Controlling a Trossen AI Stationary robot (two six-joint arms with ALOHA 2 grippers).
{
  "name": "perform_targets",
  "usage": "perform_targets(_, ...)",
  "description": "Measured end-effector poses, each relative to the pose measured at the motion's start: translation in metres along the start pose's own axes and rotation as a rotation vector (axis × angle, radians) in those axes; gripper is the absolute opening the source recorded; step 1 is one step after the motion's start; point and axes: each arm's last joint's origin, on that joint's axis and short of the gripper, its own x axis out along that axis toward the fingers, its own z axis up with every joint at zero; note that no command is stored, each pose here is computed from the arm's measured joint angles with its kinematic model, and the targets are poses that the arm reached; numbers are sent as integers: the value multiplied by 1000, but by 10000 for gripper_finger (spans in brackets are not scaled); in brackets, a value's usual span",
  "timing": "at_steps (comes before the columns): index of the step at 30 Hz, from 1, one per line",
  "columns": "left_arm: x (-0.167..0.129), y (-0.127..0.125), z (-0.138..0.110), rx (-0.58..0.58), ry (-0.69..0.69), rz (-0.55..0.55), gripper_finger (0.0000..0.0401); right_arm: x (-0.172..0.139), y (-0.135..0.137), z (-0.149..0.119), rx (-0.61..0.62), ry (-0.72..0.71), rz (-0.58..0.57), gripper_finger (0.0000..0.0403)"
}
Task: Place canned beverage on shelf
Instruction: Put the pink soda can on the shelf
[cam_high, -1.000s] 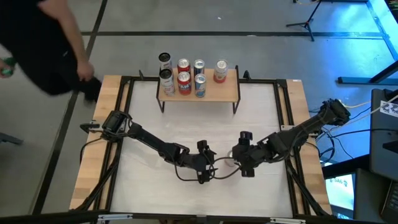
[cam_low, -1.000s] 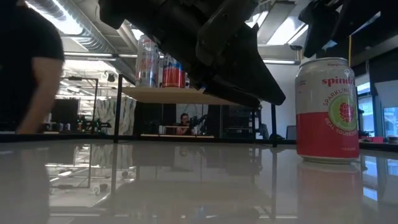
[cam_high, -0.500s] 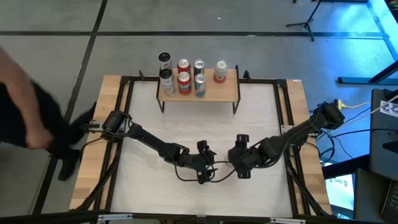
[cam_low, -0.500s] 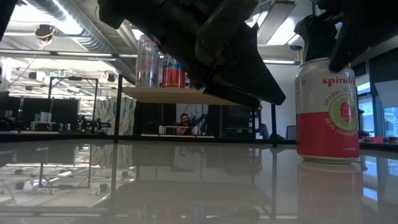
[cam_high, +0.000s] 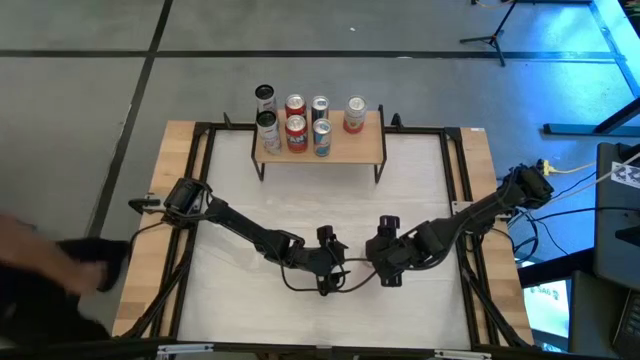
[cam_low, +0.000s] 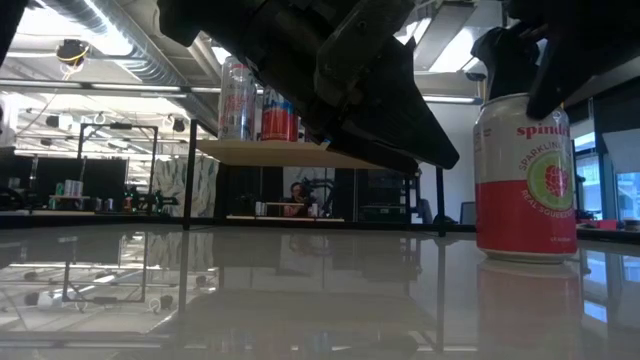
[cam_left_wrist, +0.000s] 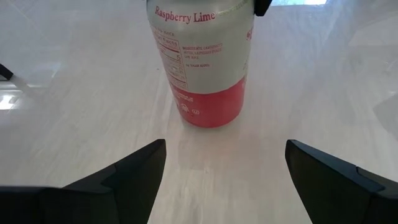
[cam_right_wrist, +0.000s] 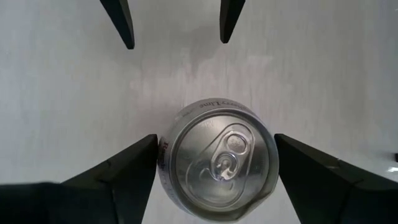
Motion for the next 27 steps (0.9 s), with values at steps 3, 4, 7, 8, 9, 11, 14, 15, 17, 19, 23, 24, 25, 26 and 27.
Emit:
perform_targets(3, 0, 0, 0, 0, 0, 0, 321, 0, 0, 1, 1, 0, 3, 305)
perform_targets(4, 0, 0, 0, 0, 0, 0, 321, -1, 0, 1, 1, 2, 7, 305)
perform_targets(7, 0, 0, 0, 0, 0, 0, 321, -1, 0, 1, -2, 2, 7, 305)
perform_targets(8, 0, 0, 0, 0, 0, 0, 321, -1, 0, 1, 1, 2, 7, 305)
perform_targets(9, 0, 0, 0, -1, 0, 0, 321, 0, 0, 1, 3, 2, 7, 305)
perform_targets(11, 0, 0, 0, -1, 0, 0, 321, 0, -2, 1, 10, 3, 8, 307)
perform_targets(14, 0, -1, 0, 0, 0, -2, 321, 0, -1, 1, 11, 8, 15, 325)
perform_targets(15, -1, -1, 0, 1, 0, -3, 321, 1, -1, 1, 10, 12, 17, 336)
perform_targets(17, -1, -2, 0, 1, 0, -3, 321, 1, -1, 1, 9, 20, 27, 361)
perform_targets(19, -1, -2, 0, 1, 0, -3, 321, 1, -1, 0, 9, 23, 32, 385)
perform_targets(23, -1, -2, 0, 1, 0, -3, 321, 1, -1, 1, 1, 2, -9, 391)
perform_targets(24, -1, -2, 0, 1, 0, -3, 321, 1, -2, 1, 0, -4, -20, 387)
perform_targets(25, -1, -2, 0, 1, 0, -3, 321, 1, -2, 1, 2, -6, -26, 382)
perform_targets(26, -1, -2, 0, 1, 0, -3, 321, 1, -2, 1, 3, -6, -25, 378)
perform_targets(27, -1, -2, 0, 1, 0, -3, 321, 1, -2, 1, 2, -5, -24, 374)
